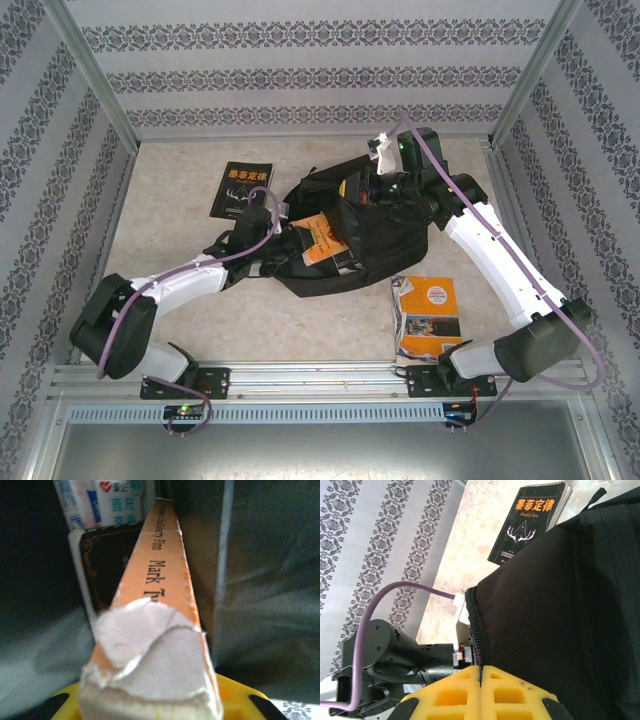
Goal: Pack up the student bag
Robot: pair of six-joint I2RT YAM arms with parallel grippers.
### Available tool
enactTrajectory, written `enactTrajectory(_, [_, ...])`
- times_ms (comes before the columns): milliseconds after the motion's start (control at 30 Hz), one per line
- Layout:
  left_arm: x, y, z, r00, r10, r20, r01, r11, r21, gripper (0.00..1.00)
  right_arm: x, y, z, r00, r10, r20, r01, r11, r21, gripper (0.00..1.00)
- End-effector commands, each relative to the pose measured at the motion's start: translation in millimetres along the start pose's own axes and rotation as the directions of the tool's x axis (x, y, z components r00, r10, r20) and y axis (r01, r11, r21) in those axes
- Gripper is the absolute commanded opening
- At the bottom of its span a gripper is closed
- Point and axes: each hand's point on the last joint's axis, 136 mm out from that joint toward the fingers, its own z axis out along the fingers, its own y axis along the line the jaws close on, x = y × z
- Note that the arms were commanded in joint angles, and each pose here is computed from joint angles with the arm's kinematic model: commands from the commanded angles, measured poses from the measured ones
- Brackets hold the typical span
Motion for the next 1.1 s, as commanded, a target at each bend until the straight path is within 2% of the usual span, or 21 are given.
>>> enactTrajectory(0, [-22.1, -55.1, 6.2, 0.997, 0.029, 0.073, -0.043, 0.979, 0.200, 0.00, -20.0, 31.0, -12.9, 0.996, -0.041, 0.073, 0.049, 0.993, -0.107, 0.00])
enactTrajectory(267, [-29.6, -52.1, 49.2, 0.997, -0.004, 0.073, -0.014, 0.969, 0.247, 0.00, -27.9, 37.5, -7.3, 0.996, -0.018, 0.090, 0.031, 0.990, -0.137, 0.00])
enactTrajectory(433, [-25.9, -50.4, 82.3, 0.999, -0.001, 0.049, -0.009, 0.976, 0.218, 0.01, -28.0, 37.3, 1.0, 0.996, -0.013, 0.085, 0.024, 0.990, -0.136, 0.00])
enactTrajectory(467, [-25.9, -50.2, 87.3, 0.999, 0.000, 0.050, -0.010, 0.977, 0.211, 0.05, -28.1, 36.7, 2.2, 0.996, -0.012, 0.085, 0.024, 0.991, -0.134, 0.00])
enactTrajectory(500, [-26.3, -49.2, 92.5, 0.999, -0.006, 0.052, -0.004, 0.979, 0.204, 0.13, -28.0, 35.9, 3.5, 0.996, -0.014, 0.086, 0.026, 0.991, -0.129, 0.00])
enactTrajectory(600, [-27.4, -56.1, 104.6, 0.999, -0.036, 0.031, 0.028, 0.972, 0.234, 0.47, -28.9, 27.3, 4.1, 0.995, -0.032, 0.098, 0.040, 0.996, -0.081, 0.00])
enactTrajectory(633, [-28.0, -60.4, 105.2, 0.999, -0.038, 0.024, 0.031, 0.970, 0.241, 0.55, -29.5, 22.9, 3.5, 0.994, -0.039, 0.103, 0.046, 0.997, -0.060, 0.00])
enactTrajectory(733, [-25.5, -66.9, 99.6, 1.000, -0.026, 0.002, 0.025, 0.971, 0.238, 0.70, -31.7, 9.8, 0.4, 0.993, -0.035, 0.117, 0.038, 0.999, -0.019, 0.00])
enactTrajectory(867, [-19.7, -58.8, 82.4, 1.000, -0.018, -0.010, 0.020, 0.979, 0.204, 0.82, -31.4, -7.9, -5.2, 0.990, -0.050, 0.132, 0.044, 0.998, 0.051, 0.00])
enactTrajectory(1067, [-4.7, -31.2, 46.6, 0.999, 0.025, -0.037, -0.021, 0.996, 0.092, 0.90, -27.0, -35.3, -11.2, 0.987, -0.049, 0.154, 0.030, 0.991, 0.127, 0.00])
